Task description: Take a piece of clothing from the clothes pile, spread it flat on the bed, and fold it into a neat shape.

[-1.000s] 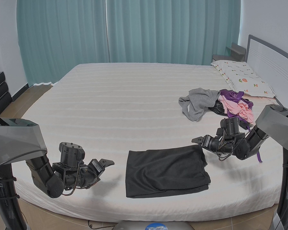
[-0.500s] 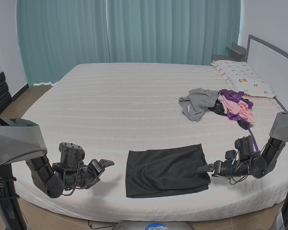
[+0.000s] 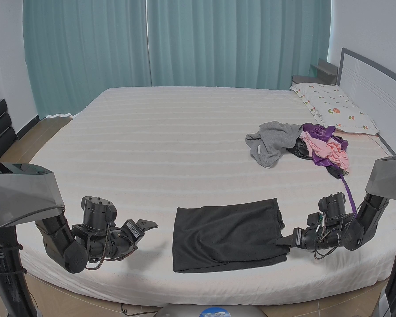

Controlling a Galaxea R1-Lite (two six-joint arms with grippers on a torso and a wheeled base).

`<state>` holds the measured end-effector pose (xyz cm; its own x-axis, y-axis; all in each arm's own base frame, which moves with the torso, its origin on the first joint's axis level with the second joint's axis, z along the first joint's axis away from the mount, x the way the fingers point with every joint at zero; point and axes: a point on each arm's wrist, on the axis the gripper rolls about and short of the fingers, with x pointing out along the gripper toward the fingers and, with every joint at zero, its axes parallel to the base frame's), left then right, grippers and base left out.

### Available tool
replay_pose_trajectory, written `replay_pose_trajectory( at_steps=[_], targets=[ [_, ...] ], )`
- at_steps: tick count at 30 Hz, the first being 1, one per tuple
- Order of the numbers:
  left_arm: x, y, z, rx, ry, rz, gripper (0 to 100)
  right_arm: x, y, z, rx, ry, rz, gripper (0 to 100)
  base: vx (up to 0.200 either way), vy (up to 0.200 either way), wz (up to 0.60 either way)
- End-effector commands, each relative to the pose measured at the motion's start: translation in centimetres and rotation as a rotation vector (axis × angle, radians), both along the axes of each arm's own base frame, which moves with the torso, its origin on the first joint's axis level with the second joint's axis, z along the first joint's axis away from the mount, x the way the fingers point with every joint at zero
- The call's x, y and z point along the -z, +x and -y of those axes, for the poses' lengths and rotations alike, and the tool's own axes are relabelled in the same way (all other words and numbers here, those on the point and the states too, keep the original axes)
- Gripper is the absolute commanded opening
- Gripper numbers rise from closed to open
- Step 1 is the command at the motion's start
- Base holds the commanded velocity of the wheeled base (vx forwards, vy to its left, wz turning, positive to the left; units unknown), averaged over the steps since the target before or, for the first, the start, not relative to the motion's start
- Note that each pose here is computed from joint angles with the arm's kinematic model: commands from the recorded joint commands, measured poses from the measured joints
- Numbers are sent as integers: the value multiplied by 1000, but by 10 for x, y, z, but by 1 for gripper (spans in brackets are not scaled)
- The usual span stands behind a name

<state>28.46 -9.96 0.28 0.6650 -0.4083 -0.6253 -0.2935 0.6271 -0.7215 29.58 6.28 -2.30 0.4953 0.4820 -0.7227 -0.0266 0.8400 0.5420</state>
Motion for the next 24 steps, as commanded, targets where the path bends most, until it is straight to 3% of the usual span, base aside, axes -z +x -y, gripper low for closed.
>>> replay_pose_trajectory(
  at_steps=[1, 8, 21, 22, 24],
  targets=[
    [0, 0, 0, 0, 0, -1, 100, 2, -7, 0, 8, -29, -22, 0, 0, 0, 0],
    [0, 0, 0, 0, 0, -1, 100, -6, -13, 12, 52, -39, -6, 0, 0, 0, 0],
    [0, 1, 0, 0, 0, 1, 100, -7, -23, 14, 52, -46, -26, 0, 0, 0, 0],
    [0, 1, 0, 0, 0, 1, 100, -5, -26, 15, 37, -60, -29, 100, 0, 0, 0],
    [0, 1, 0, 0, 0, 1, 100, -4, -27, 15, 19, -72, -25, 100, 0, 0, 0]
  ],
)
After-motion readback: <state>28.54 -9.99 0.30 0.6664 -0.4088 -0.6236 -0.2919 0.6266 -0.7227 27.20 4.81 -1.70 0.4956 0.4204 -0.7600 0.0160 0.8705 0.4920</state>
